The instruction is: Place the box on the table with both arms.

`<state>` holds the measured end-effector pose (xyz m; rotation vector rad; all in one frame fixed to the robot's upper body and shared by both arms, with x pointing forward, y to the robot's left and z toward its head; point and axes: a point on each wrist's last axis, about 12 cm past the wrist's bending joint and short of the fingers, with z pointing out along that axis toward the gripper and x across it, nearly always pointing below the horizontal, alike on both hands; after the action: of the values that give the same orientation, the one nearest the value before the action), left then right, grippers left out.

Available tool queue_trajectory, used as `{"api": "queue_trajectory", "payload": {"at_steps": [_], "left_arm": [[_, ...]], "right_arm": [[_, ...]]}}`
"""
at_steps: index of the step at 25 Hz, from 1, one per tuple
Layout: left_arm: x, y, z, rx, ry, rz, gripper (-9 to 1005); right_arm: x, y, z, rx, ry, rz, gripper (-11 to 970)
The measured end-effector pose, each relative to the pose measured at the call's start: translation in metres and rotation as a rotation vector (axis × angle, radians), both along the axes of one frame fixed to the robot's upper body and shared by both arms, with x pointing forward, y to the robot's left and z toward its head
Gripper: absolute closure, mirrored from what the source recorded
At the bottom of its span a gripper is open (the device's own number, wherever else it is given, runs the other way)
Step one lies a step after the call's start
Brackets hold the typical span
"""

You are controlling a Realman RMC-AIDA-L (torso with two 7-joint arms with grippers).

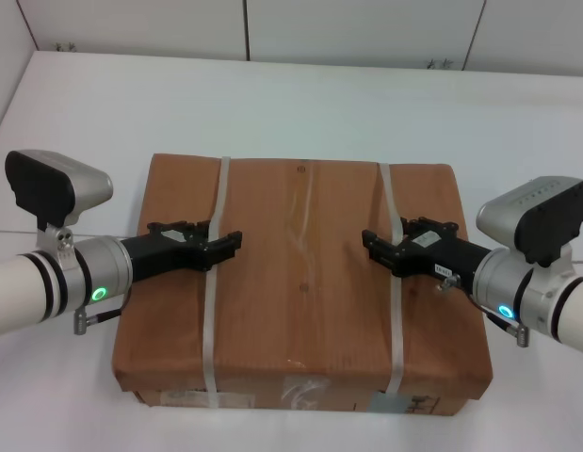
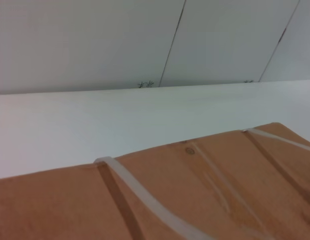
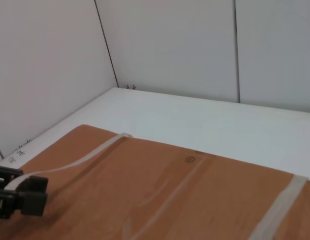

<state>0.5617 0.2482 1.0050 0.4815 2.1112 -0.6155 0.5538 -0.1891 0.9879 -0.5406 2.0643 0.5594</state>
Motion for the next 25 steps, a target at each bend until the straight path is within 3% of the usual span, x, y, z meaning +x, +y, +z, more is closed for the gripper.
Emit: {"api": "queue_trajectory", "payload": {"at_steps": [3,8,9,25], "left_arm": [[0.0,0.0,0.001,-0.005,-0.002,-0.005,415],[-0.001,-0.001,0.001,-0.012,-0.007,-0.01,271],[-0.001,-0.001,0.002,-0.016,-0.009,-0.013,242],[-0.002,-0.003,0.009,-0.08,-0.031,-0.052,244]], "right_arm": [[-0.001,-0.003,-0.001,0.01,0.003,-0.021,417],[-0.005,-0.01,-0.003,0.043,0.006,-0.067,231],[-0.006,-0.012,-0.003,0.051,0.004,-0.074,231],[-0.01,-0.015,-0.003,0.086,-0.014,-0.082,230]]}}
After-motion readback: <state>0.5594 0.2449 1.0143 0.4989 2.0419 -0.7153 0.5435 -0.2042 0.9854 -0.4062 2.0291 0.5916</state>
